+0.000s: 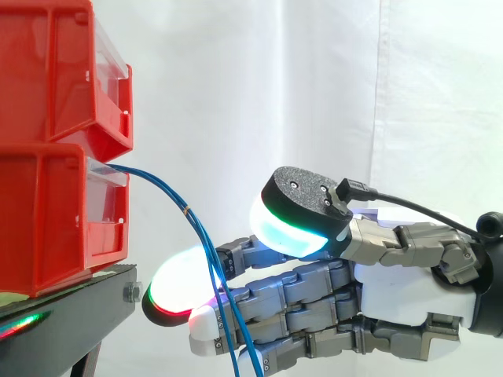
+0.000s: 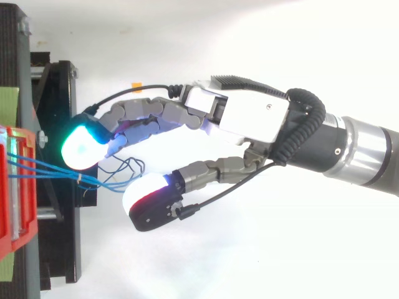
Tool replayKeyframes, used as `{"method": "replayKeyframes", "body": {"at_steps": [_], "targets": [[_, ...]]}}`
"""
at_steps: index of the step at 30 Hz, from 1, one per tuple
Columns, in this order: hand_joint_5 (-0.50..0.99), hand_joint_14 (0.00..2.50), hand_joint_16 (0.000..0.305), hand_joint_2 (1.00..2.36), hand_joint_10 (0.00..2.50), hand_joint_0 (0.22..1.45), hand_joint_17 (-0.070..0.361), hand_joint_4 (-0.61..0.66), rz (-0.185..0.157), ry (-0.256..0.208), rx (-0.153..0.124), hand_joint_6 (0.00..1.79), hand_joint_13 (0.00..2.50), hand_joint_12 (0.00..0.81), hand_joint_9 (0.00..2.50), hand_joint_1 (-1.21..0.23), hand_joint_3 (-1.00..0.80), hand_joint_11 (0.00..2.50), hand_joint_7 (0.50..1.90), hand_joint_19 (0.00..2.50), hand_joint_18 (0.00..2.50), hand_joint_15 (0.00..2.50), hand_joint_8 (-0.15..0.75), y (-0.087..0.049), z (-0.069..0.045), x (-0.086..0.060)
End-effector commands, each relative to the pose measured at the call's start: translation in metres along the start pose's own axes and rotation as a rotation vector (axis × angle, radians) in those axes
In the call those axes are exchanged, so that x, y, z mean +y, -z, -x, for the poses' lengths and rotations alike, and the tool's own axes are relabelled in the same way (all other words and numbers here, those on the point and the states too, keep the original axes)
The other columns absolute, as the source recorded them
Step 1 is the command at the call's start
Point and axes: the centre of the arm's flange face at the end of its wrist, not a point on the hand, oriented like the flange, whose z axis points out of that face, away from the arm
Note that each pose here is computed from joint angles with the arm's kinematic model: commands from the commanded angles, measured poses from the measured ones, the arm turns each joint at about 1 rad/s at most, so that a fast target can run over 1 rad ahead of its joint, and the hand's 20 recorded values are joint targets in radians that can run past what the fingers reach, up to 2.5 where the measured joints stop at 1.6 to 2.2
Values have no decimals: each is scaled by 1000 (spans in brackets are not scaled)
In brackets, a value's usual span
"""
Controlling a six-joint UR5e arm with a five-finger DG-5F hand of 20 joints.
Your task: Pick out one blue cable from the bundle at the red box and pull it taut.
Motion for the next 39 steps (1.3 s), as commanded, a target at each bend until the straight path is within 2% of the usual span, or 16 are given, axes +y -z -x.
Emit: {"method": "replayKeyframes", "body": {"at_steps": [1,7,12,17,19,22,28,39], "targets": [[-182,5,35,1009,8,597,79,172,9,-2,11,503,503,268,620,-572,-399,222,793,520,417,150,232,-1,1,0],[-175,7,35,1008,11,600,78,174,35,-12,7,503,503,269,624,-575,-409,235,832,520,418,150,230,-4,0,3],[-168,6,35,1006,9,593,78,177,58,-36,28,503,511,271,627,-576,-420,240,881,519,421,156,232,-5,-2,6],[-156,6,34,1006,9,592,77,164,53,-46,43,503,516,270,639,-573,-423,262,946,526,428,161,235,-4,-7,-4],[-152,6,34,1007,10,591,78,154,62,-66,58,504,518,270,642,-572,-420,263,958,526,435,159,235,-4,-12,-15],[-152,8,35,1007,10,592,78,154,88,-84,59,504,523,270,652,-570,-421,259,960,529,437,167,237,-7,-12,-13],[-146,6,35,1008,10,594,78,143,93,-88,60,504,535,270,656,-569,-413,267,998,526,440,170,242,-9,-10,-11],[-119,7,35,1012,11,624,79,81,106,-91,51,502,569,272,691,-574,-365,298,1179,546,473,192,246,-13,-4,-9]]}}
